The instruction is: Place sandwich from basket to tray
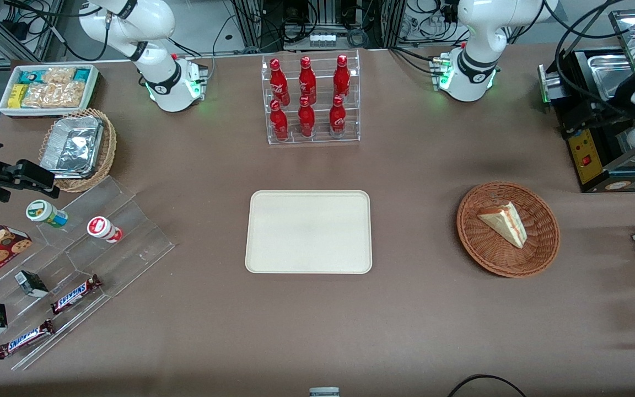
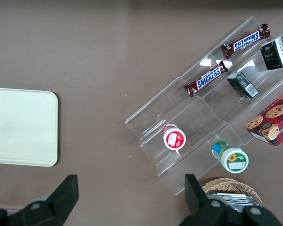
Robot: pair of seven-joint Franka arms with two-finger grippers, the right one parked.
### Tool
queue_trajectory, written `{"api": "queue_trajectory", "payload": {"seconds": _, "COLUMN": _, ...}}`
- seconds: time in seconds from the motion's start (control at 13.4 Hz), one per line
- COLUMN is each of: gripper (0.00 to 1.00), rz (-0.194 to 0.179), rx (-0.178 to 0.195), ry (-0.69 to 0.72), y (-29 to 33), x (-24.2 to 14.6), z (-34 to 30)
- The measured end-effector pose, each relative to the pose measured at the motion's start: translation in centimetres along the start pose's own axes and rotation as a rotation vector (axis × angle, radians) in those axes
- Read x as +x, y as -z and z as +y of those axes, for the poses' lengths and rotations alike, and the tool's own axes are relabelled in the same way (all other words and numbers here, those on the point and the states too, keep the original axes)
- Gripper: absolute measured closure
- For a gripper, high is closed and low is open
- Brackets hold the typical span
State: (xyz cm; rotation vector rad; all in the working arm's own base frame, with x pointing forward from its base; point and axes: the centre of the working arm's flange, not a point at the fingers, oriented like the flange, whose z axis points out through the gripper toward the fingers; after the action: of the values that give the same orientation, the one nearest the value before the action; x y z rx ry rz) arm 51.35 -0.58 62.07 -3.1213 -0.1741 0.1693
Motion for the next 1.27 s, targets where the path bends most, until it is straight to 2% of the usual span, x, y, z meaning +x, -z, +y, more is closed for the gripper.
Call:
{"api": "queue_trajectory", "payload": {"seconds": 0.22, "gripper": 0.0, "rz": -0.061, "rx": 0.011, "ry": 0.146, "y": -3.3, "x": 2.1, "z": -0.3}}
{"api": "queue_trajectory", "payload": {"seconds": 0.3, "gripper": 0.0, "rz": -0.067, "rx": 0.014, "ry": 0.216, "y": -4.7, "x": 2.9, "z": -0.3}}
{"api": "queue_trajectory", "payload": {"seconds": 0.67, "gripper": 0.0, "rz": -0.003, "rx": -0.001, "ry": 0.59, "y": -13.7, "x": 5.3, "z": -0.1}}
{"api": "queue_trajectory", "payload": {"seconds": 1.05, "gripper": 0.0, "rz": 0.053, "rx": -0.03, "ry": 0.724, "y": -22.3, "x": 4.8, "z": -0.1}}
{"api": "queue_trajectory", "payload": {"seconds": 1.27, "gripper": 0.0, "rz": 0.064, "rx": -0.038, "ry": 0.759, "y": -25.7, "x": 4.1, "z": -0.1}}
